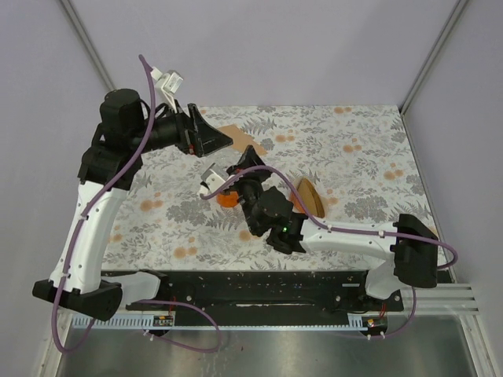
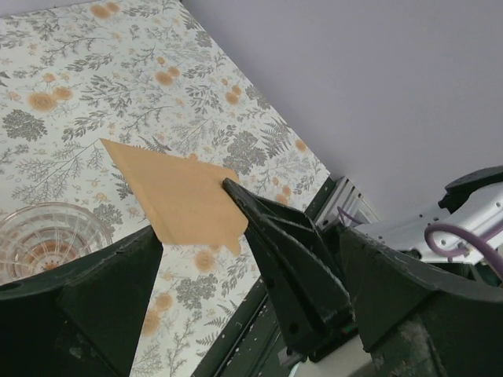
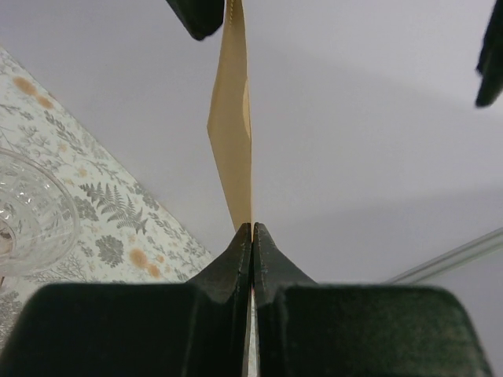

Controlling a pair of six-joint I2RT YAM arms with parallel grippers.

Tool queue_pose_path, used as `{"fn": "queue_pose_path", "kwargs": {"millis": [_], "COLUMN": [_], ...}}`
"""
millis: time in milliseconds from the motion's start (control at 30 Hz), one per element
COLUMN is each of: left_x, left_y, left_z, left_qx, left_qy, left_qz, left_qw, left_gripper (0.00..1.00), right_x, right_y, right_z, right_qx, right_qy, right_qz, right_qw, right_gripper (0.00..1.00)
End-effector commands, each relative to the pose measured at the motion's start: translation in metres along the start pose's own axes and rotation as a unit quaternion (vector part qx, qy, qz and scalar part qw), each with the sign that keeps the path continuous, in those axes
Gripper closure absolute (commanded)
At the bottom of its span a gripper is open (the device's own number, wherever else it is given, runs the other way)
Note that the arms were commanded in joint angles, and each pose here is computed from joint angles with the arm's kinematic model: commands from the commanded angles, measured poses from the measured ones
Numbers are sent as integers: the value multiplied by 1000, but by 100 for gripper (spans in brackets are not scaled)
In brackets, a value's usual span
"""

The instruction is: Place the coffee filter in the dripper

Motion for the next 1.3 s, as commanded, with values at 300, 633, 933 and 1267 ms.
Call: {"fn": "queue_pose_path", "kwargs": {"millis": [300, 633, 933, 1267], "left_x": [-21, -14, -9, 14], "left_y": [-7, -3, -7, -39], "left_z": [19, 29, 27, -5], "left_qx": [54, -11, -98, -249], "left_qy": [-22, 10, -12, -97], "left_qz": [-1, -16, 3, 70], "left_qw": [998, 1000, 995, 961], "left_gripper": [91, 100, 100, 100], "right_x": [10, 23, 83, 68], "right_y": [29, 14, 31, 27], "right_z": [-30, -7, -53, -80], "right_qx": [10, -43, -251, -356], "right_qy": [-69, 52, 322, 480], "right_qz": [-7, -5, -106, -72], "right_qw": [998, 998, 907, 798], "right_gripper": [100, 30, 8, 1]}}
Point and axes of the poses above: each gripper's point midway between its finger pads, its own x axis back along the fingers, its own z axis along the line the jaws close on, y = z × x, the point moved 5 cm from there along x, back along the fingers, and after that the axes turned 3 degrees about x, right-handed, at the moved point
